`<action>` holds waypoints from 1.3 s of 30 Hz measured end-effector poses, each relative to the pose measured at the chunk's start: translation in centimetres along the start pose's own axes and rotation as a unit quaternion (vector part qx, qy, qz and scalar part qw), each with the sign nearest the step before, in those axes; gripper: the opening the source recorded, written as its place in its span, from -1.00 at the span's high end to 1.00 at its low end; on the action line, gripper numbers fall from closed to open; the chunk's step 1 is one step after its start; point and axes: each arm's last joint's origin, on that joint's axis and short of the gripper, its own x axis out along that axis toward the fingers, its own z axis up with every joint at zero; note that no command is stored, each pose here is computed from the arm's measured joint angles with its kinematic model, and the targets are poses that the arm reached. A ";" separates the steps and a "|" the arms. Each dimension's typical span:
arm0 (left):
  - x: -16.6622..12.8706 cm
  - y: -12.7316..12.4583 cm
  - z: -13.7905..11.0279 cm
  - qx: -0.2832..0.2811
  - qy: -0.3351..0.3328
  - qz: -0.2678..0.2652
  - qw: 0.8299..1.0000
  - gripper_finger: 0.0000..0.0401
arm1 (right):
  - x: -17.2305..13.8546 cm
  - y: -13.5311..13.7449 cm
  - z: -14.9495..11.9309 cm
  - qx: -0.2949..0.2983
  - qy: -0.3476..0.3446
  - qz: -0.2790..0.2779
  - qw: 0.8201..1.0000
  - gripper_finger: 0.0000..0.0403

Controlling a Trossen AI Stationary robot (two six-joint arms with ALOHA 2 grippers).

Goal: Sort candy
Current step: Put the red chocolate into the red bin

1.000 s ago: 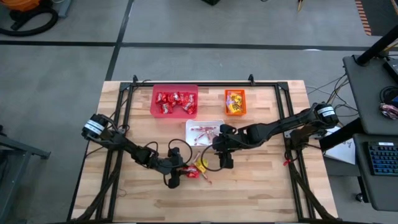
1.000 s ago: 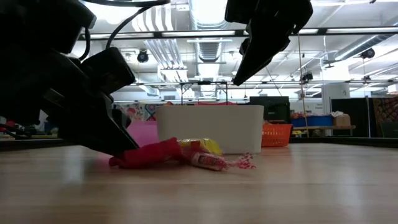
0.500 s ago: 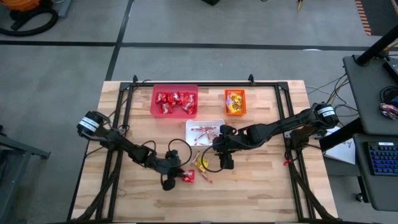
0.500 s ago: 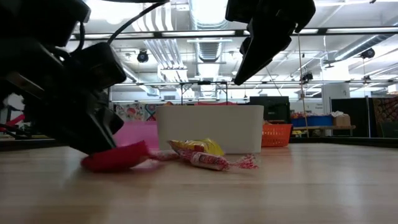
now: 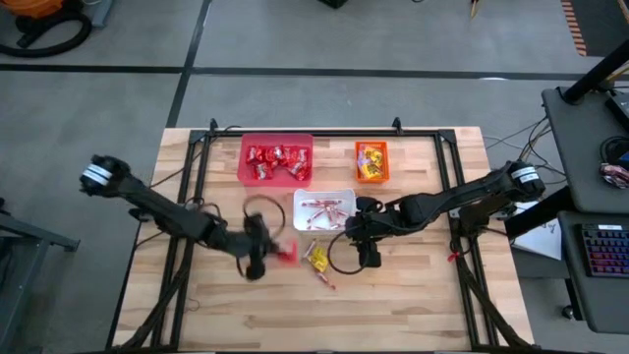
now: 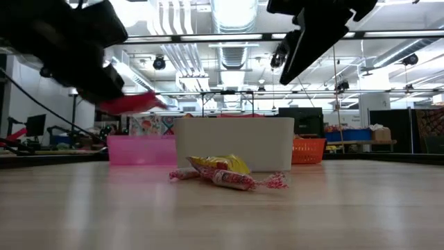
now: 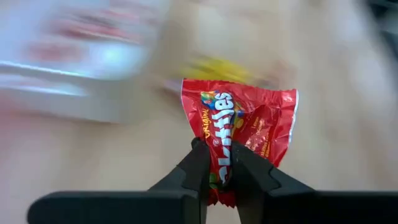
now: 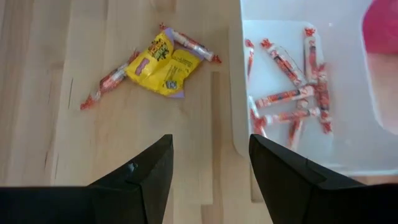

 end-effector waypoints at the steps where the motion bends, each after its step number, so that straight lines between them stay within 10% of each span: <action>1: -0.6 0.8 0.4 -0.005 -0.010 0.040 0.999 0.82 | -0.3 -0.1 -0.1 -0.001 0.001 0.000 1.000 -0.01; 12: -6.3 14.5 5.1 -0.120 -0.023 0.363 0.924 0.82 | -1.8 -0.9 -0.5 -0.027 -0.041 -0.055 0.997 -0.01; 21: -7.1 22.3 4.2 -0.184 0.027 0.365 0.912 0.82 | 0.0 -1.9 -1.9 -0.016 -0.056 -0.066 0.996 -0.01; 39: -5.3 24.0 5.4 -0.155 0.073 0.363 0.916 0.82 | 0.7 -1.9 -2.1 0.019 -0.087 -0.061 0.994 -0.01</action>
